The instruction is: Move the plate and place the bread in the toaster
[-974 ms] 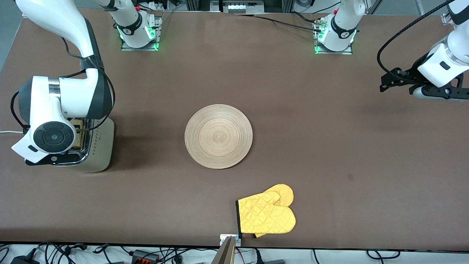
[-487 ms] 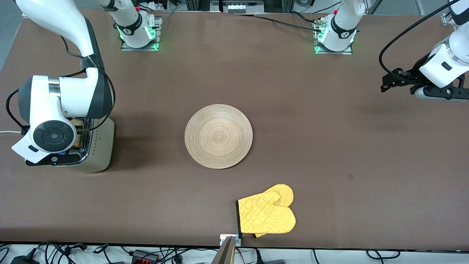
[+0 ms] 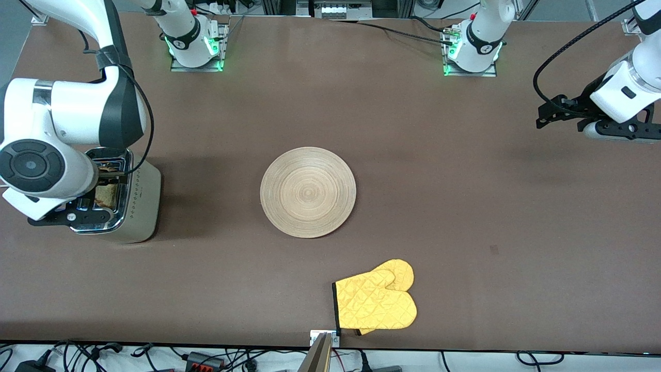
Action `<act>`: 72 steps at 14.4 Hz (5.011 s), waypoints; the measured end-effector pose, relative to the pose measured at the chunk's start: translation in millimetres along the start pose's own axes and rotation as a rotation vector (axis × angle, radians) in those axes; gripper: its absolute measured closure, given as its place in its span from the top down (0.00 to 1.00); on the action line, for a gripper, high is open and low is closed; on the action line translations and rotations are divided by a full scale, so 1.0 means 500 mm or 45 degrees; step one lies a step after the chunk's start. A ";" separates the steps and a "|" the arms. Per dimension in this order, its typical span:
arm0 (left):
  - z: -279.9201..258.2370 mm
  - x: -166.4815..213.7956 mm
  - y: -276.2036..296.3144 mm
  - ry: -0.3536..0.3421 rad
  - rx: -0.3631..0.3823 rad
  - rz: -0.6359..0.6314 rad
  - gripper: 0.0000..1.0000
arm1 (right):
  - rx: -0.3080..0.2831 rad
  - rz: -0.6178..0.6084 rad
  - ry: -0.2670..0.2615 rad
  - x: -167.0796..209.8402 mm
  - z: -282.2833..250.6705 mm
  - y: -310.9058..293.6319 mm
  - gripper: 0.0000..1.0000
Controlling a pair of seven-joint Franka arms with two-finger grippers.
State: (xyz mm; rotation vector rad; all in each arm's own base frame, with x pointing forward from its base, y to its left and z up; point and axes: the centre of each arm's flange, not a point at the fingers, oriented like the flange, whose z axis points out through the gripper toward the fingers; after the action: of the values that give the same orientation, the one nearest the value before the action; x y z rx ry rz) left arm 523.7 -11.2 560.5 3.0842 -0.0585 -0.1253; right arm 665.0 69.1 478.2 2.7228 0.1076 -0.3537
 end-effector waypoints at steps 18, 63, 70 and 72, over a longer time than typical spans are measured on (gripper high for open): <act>-0.002 0.000 -0.002 0.003 0.015 0.002 1.00 | 0.587 0.309 0.309 -0.050 -0.069 0.289 1.00; -0.002 0.000 0.018 0.004 0.013 0.028 1.00 | 0.521 0.193 0.291 -0.252 -0.015 0.249 1.00; -0.002 0.000 0.016 0.004 0.013 0.026 1.00 | 0.520 0.174 0.285 -0.252 -0.020 0.235 1.00; -0.002 0.000 0.015 0.004 0.013 0.026 1.00 | 0.520 0.171 0.275 -0.253 -0.019 0.233 1.00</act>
State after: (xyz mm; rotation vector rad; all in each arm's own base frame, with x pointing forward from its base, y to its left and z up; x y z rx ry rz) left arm 523.8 -18.8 561.9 3.0930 -0.0906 -0.1201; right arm 559.6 -37.7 562.6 3.1444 -0.1004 -0.0418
